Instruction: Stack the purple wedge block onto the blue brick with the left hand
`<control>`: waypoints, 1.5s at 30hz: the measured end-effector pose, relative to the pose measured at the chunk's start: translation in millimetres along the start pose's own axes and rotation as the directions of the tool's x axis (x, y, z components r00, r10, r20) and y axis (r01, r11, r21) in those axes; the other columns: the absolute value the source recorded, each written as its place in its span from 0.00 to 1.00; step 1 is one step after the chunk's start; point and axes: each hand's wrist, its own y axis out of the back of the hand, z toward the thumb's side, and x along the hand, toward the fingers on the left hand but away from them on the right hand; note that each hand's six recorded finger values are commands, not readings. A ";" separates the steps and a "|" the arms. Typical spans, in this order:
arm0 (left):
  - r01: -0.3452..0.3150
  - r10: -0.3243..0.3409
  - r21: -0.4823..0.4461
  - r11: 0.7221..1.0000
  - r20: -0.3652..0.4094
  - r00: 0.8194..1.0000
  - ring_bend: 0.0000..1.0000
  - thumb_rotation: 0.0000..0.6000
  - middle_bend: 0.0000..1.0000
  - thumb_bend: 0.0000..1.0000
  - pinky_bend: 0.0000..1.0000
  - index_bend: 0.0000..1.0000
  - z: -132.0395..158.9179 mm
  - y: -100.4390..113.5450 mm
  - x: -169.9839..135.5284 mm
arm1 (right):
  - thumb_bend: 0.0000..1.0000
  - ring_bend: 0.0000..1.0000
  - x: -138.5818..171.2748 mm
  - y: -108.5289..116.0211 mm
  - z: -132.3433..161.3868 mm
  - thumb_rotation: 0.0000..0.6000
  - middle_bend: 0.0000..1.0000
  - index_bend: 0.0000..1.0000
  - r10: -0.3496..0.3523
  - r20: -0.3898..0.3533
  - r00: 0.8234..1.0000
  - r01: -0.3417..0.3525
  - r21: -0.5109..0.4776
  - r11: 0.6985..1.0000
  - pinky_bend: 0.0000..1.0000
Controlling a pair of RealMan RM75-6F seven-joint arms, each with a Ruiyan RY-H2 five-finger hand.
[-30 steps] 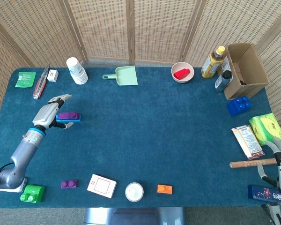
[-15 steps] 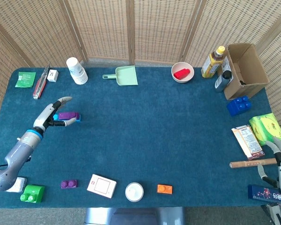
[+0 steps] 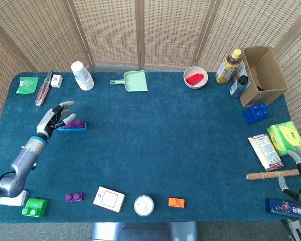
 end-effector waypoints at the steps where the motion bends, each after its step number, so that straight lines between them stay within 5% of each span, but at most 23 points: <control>1: 0.003 -0.003 -0.004 1.000 0.000 1.000 0.04 0.62 0.16 0.31 0.10 0.21 -1.1 -1.7 3.0 | 0.37 0.00 0.1 0.3 0.0 0.98 0.09 0.15 0.000 0.001 1.000 0.000 0.000 1.000 0.04; 12: 0.026 -0.026 -0.035 0.999 0.002 1.000 0.04 0.48 0.17 0.31 0.09 0.25 -10.9 -21.1 27.2 | 0.37 0.00 1.5 6.2 -0.5 0.98 0.09 0.15 -0.013 0.011 1.000 0.013 -0.007 1.000 0.04; 45: 0.025 -0.026 -0.027 0.999 -0.018 0.999 0.06 0.47 0.19 0.33 0.08 0.29 -26.3 -33.8 55.0 | 0.37 0.00 2.1 15.6 4.8 0.99 0.09 0.15 -0.023 0.014 1.000 0.024 -0.028 0.999 0.04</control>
